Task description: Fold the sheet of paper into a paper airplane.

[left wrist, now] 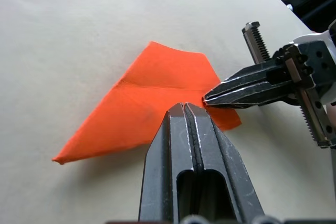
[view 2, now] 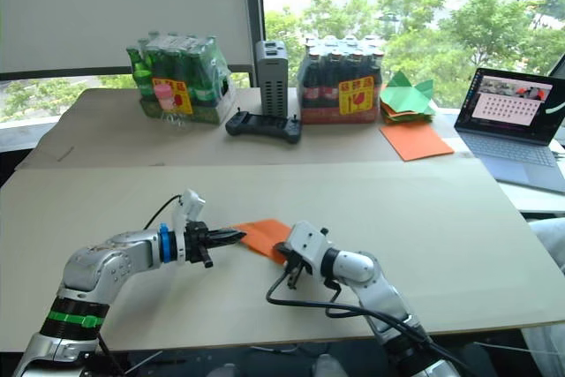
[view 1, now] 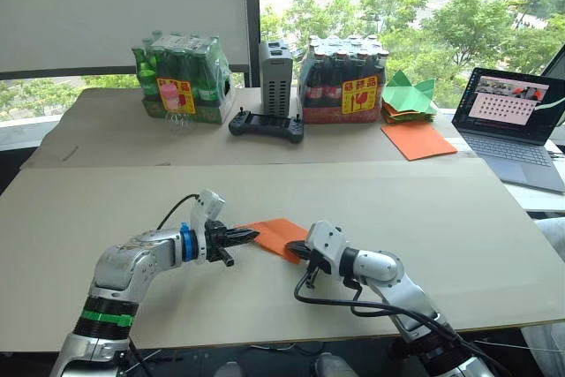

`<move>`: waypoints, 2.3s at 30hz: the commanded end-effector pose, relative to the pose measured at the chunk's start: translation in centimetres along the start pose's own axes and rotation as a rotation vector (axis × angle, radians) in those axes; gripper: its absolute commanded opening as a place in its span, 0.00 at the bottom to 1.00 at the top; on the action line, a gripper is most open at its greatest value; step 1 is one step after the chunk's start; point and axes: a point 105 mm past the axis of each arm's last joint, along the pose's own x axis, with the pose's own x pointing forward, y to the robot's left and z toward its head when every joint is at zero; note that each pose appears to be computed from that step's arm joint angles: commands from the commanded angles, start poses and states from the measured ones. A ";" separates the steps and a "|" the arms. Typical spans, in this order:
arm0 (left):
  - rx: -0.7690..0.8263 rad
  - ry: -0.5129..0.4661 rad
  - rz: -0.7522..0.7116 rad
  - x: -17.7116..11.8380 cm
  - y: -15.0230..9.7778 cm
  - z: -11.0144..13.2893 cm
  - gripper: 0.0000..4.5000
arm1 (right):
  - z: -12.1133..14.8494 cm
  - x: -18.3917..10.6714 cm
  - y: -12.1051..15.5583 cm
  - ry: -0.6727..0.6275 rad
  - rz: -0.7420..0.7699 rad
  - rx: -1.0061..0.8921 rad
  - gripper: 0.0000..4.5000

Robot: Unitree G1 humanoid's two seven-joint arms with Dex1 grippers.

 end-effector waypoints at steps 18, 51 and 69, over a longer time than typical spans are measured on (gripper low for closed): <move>0.057 0.071 0.068 1.6 2.0 -2.2 0.00 | 1.9 -0.7 -0.3 -0.062 -0.034 0.030 0.00; 0.050 0.097 0.047 1.4 1.7 -2.8 0.00 | 1.0 -1.8 -2.7 -0.029 -0.197 0.780 1.00; 0.040 0.094 0.050 1.5 1.6 -2.9 0.00 | 2.2 -1.3 -1.3 -0.040 -0.091 0.822 1.00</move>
